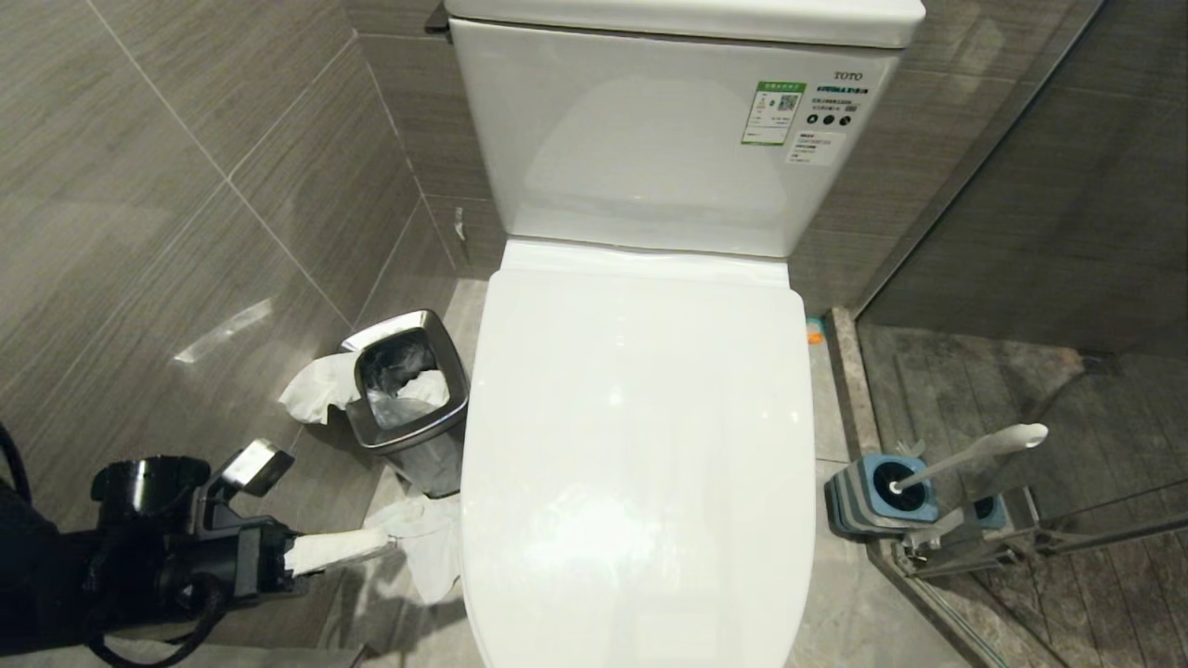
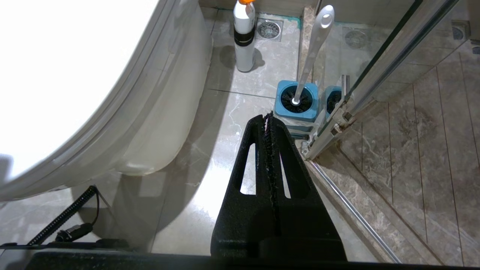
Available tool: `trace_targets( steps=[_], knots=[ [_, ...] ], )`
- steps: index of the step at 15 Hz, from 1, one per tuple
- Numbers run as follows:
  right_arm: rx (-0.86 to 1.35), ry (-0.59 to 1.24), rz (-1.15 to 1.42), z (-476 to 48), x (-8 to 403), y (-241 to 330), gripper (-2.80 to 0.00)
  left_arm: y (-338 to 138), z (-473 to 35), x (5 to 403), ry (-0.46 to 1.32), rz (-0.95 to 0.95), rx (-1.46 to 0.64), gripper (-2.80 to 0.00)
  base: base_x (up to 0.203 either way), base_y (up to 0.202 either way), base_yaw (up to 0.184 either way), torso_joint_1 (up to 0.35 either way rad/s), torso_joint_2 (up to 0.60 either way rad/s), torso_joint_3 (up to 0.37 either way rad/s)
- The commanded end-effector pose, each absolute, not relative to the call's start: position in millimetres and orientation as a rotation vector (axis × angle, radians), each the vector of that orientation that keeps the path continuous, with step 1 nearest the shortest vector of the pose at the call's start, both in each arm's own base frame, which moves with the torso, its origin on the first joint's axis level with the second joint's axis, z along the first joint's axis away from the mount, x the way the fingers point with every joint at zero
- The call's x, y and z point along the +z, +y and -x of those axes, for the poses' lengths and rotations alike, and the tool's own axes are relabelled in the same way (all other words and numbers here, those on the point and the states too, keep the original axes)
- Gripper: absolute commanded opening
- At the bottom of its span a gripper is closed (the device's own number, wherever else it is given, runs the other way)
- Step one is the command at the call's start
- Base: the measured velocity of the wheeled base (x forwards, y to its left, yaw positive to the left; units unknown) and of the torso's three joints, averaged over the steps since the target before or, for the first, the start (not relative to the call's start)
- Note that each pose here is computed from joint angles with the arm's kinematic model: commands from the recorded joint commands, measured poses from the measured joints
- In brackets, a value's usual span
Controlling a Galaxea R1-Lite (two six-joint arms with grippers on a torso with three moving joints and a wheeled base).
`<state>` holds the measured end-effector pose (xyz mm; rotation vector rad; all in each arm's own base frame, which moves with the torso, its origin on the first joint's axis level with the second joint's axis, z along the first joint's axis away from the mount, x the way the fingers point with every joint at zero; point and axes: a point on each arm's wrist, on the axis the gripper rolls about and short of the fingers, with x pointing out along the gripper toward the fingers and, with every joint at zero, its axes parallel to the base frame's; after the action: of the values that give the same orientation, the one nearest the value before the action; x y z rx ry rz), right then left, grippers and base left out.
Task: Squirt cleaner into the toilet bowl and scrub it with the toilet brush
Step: Use the left hand to lift the toilet lid slightly
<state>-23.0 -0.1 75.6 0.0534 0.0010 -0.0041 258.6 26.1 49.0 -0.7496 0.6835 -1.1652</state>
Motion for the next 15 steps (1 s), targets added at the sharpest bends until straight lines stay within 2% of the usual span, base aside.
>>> trace_targets(
  steps=[1, 15],
  knots=[
    [-0.003, 0.003, -0.054, 22.9, 75.4, -0.1, -2.8, 20.7, -264.5, 35.0, 0.697, 0.751, -1.191, 0.0, 0.0, 0.0, 0.0, 0.0, 0.0, 0.0],
    [-0.004, 0.003, -0.054, 22.9, 75.4, 0.0, -2.8, -9.1, -257.5, 31.2, 0.756, 0.724, -1.283, 0.0, 0.0, 0.0, 0.0, 0.0, 0.0, 0.0]
  ],
)
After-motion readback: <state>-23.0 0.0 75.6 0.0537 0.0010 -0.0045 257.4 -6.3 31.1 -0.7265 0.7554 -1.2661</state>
